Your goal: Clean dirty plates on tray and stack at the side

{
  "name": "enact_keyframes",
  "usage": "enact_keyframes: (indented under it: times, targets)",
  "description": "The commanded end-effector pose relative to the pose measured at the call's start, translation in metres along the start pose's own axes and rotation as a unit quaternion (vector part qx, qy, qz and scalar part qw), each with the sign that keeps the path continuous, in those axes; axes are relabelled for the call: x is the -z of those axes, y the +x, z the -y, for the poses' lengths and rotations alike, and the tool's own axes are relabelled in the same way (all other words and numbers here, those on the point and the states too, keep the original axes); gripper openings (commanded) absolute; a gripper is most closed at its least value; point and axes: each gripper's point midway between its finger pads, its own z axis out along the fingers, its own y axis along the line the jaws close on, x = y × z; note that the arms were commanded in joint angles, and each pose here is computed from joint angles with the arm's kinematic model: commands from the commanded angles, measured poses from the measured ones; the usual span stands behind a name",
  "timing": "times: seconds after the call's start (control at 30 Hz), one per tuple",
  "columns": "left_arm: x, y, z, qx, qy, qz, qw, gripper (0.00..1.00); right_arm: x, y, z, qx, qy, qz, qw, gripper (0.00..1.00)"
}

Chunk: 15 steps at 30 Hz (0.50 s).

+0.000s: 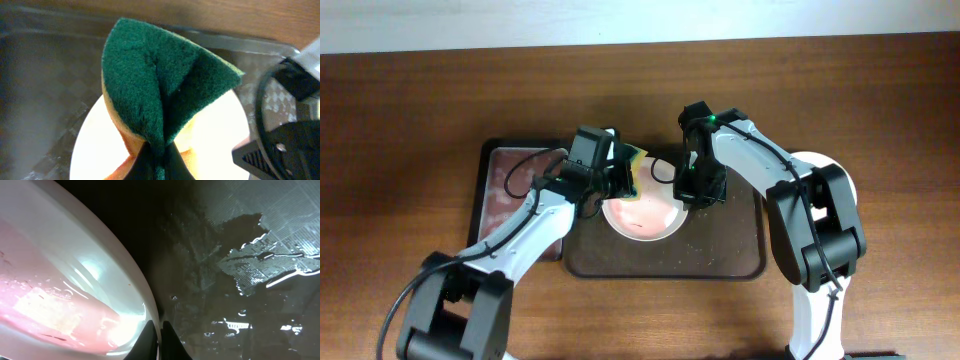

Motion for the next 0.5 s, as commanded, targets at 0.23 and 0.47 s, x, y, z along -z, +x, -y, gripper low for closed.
enact_keyframes:
  times: [0.23, 0.47]
  targets:
    - [-0.078, 0.051, 0.02, -0.002, 0.03, -0.055, 0.998, 0.0, -0.002, -0.002, 0.012, -0.001, 0.029, 0.006, 1.0, 0.04]
    - [-0.048, 0.06, -0.092, 0.054, -0.194, -0.078, 0.976, 0.0, -0.002, -0.001, 0.012, -0.001, 0.03, 0.004, 1.0, 0.04]
